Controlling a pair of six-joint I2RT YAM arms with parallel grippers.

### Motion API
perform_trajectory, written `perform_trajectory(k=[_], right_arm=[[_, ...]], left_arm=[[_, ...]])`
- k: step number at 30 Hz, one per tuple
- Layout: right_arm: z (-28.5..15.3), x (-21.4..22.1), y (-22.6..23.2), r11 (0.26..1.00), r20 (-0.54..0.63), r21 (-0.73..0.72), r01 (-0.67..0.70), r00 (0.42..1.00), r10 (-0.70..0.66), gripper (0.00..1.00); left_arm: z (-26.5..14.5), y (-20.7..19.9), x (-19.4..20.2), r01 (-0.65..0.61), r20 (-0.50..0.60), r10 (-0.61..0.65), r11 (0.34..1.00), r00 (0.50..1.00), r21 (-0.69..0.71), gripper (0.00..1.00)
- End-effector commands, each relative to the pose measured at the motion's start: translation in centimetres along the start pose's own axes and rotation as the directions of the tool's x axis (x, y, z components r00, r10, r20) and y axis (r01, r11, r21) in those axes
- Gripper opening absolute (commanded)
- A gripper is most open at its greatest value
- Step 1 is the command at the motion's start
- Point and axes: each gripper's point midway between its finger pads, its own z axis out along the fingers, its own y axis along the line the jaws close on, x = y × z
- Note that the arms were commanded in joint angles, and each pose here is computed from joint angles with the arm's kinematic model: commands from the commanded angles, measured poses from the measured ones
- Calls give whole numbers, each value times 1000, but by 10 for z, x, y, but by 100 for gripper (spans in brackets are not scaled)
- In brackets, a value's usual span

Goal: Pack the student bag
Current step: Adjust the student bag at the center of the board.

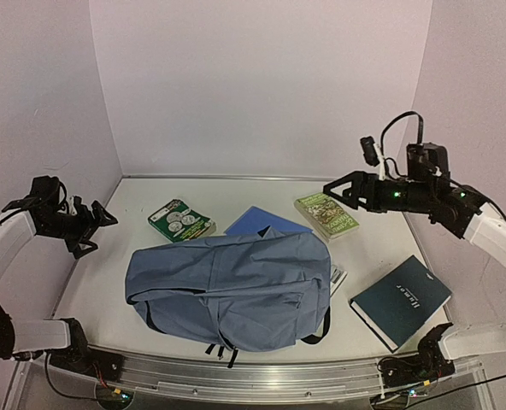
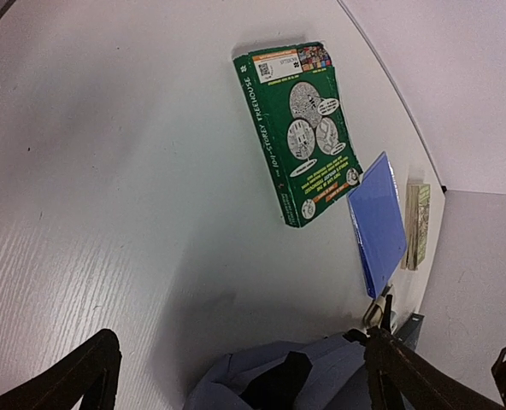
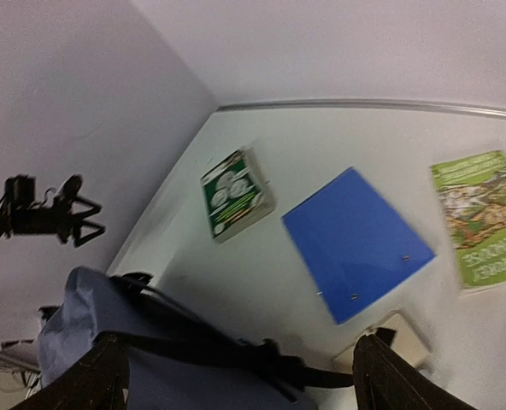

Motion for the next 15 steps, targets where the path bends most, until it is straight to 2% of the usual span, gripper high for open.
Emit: perform_trajectory(k=[1, 8, 12, 15], right_arm=[[2, 23, 61, 980, -109, -192, 58, 991, -80, 83], [12, 75, 80, 972, -275, -212, 100, 948, -158, 74], [17, 95, 91, 965, -321, -237, 113, 928, -188, 57], [15, 101, 100, 959, -330, -260, 116, 922, -201, 37]], left_arm=[[2, -1, 6, 4, -12, -4, 1000, 1000, 26, 100], [12, 5, 12, 28, -38, -27, 999, 999, 34, 100], [15, 8, 21, 49, -75, -46, 998, 996, 39, 100], [19, 13, 30, 90, -119, -86, 995, 989, 33, 100]])
